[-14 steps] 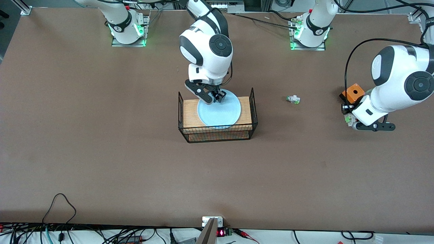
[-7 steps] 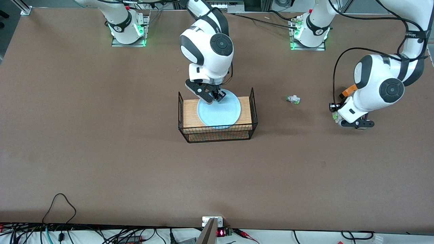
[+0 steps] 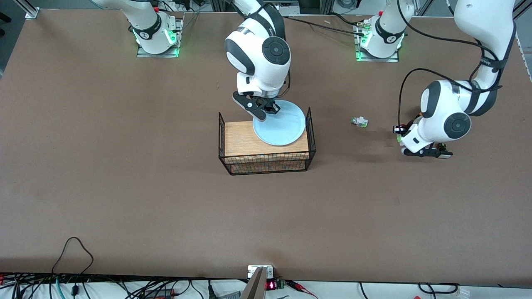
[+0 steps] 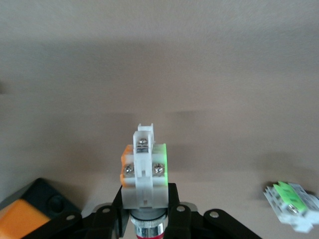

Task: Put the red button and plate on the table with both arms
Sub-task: 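Grip the plate rim with the right gripper while the left gripper lowers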

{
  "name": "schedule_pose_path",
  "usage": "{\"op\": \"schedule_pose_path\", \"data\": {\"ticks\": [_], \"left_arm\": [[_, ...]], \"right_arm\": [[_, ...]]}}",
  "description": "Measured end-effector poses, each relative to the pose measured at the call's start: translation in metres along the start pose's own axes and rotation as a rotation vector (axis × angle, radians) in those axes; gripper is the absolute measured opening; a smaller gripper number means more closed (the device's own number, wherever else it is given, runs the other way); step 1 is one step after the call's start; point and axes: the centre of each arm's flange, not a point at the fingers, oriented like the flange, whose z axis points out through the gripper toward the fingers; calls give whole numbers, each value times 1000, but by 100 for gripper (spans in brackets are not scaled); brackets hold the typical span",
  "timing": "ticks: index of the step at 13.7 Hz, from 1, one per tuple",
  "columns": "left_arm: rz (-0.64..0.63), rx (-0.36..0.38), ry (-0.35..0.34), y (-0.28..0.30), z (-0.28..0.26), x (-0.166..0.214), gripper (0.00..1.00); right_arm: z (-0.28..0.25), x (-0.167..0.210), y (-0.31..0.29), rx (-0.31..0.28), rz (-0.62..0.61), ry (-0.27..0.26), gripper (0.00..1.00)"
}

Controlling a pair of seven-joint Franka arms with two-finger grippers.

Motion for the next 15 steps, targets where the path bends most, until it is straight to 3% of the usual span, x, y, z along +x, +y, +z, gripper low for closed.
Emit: {"op": "schedule_pose_path", "data": {"ticks": [3, 7, 10, 13, 15], "left_arm": [[-9, -12, 31, -2, 9, 7, 33], [-11, -16, 50, -1, 14, 7, 37], [-24, -32, 49, 0, 14, 6, 62], [-26, -31, 76, -2, -8, 6, 93], [-30, -28, 111, -4, -59, 3, 100]], "right_arm": [[1, -1, 2, -21, 0, -3, 8], [-8, -3, 19, -136, -2, -8, 6], [-32, -1, 27, -130, 1, -7, 6], [-47, -1, 32, -114, 7, -24, 6], [-58, 0, 38, -121, 10, -30, 6]]}}
